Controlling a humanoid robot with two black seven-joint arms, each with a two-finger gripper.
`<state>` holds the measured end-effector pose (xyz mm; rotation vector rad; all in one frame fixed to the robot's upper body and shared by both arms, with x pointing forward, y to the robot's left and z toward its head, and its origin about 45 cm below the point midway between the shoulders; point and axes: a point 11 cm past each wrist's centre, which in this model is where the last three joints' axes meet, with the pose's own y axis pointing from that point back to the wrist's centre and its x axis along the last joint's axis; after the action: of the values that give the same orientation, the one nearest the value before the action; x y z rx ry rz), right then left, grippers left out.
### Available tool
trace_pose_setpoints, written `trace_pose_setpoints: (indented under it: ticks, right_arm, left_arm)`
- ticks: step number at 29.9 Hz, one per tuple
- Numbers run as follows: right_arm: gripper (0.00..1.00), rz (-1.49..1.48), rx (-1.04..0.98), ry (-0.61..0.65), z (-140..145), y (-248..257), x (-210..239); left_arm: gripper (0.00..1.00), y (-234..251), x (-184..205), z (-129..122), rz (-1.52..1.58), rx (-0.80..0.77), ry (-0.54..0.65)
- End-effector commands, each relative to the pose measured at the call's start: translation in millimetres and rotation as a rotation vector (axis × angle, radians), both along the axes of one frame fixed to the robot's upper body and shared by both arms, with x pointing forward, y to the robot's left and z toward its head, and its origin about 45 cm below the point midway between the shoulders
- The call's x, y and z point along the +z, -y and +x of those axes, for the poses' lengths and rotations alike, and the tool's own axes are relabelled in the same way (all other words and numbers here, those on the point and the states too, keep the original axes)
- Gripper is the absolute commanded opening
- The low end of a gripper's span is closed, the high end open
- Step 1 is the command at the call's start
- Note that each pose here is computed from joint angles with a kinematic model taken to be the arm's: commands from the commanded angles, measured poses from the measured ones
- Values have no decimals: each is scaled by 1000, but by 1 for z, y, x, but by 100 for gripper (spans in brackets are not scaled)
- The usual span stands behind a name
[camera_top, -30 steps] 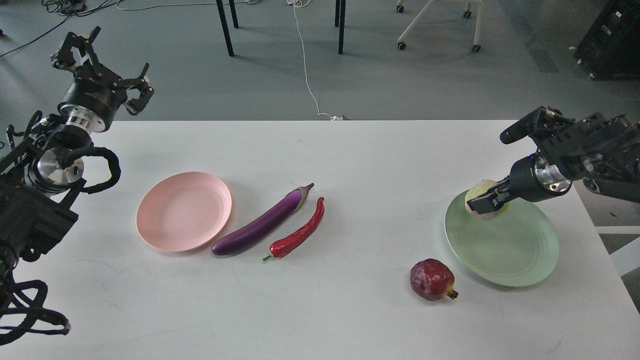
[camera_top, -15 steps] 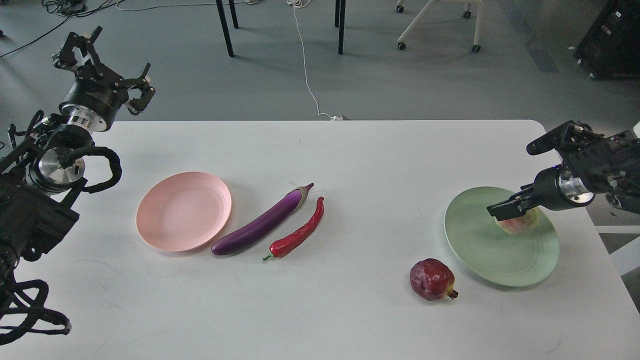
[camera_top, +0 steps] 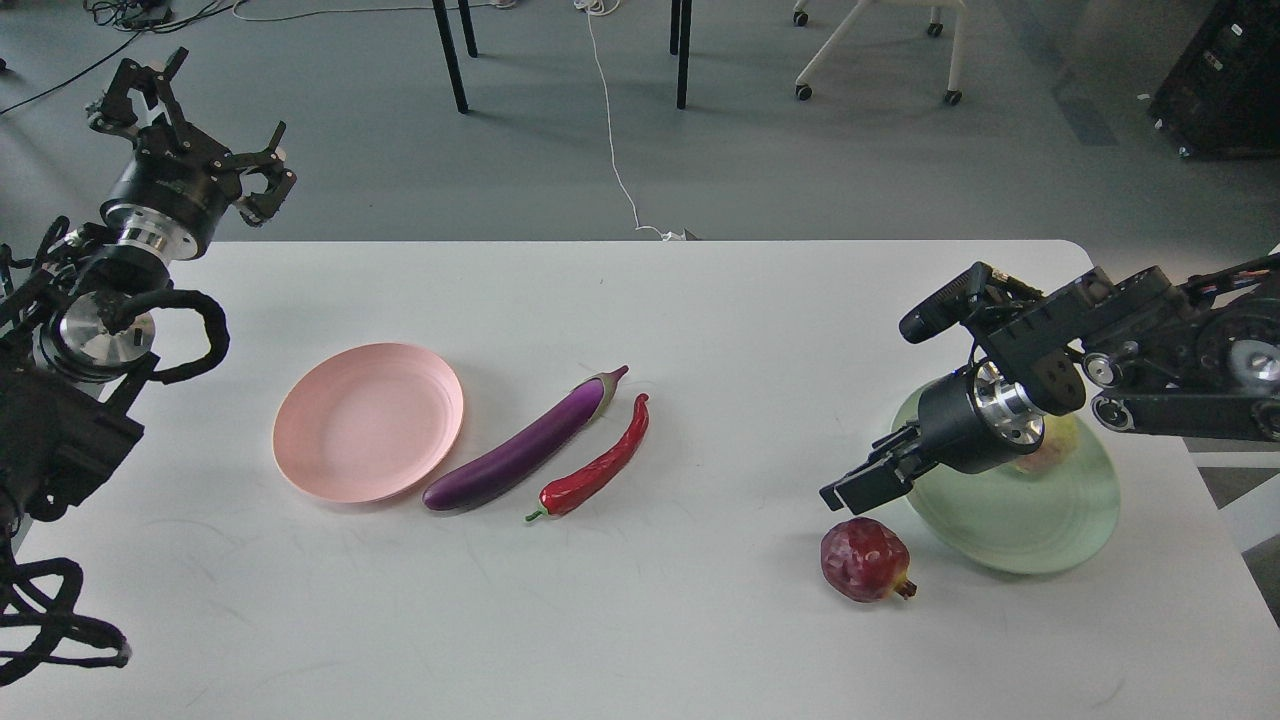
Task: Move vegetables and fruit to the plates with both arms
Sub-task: 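Grasp the red pomegranate with the right gripper and lift it, then place the pomegranate on the green plate and withdraw the right gripper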
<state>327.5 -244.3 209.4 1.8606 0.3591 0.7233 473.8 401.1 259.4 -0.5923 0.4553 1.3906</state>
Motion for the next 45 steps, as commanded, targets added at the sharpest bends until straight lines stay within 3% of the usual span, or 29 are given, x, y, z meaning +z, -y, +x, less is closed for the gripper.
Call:
trace_pose_setpoints:
  ticks: [1,5,8,11,15,22,33,42,45]
  right_arm:
    - [92,-13,8,-42,-12,4,-11]
    - [89,-14,18,-87,-26,5,-22]
    - [81,-38,39,-115,-34,9,-34]
    - [68,-34,39,-121,-35,8,-36]
    - [39,-4,38,-86,-24,3,-25]
    - [39,29,-20,66,11,17,25]
    - [45,-134,-57,58,-13,105,4]
    - [95,-136,-142,83,-16,123,-4]
    - [98,-121,-158,95,-14,125,0]
  left_arm:
    - [98,-4,0,-1,5,4,-1]
    - [98,-3,-1,-2,5,1,-3]
    - [98,-4,-1,-2,5,4,-2]
    - [98,-7,1,-2,10,8,0]
    - [98,-7,1,-2,10,8,0]
    - [98,-12,3,-3,16,15,2]
    - [98,-12,3,-3,17,16,-2]
    - [98,-13,8,1,37,26,-13]
    - [98,-12,12,2,37,23,-6]
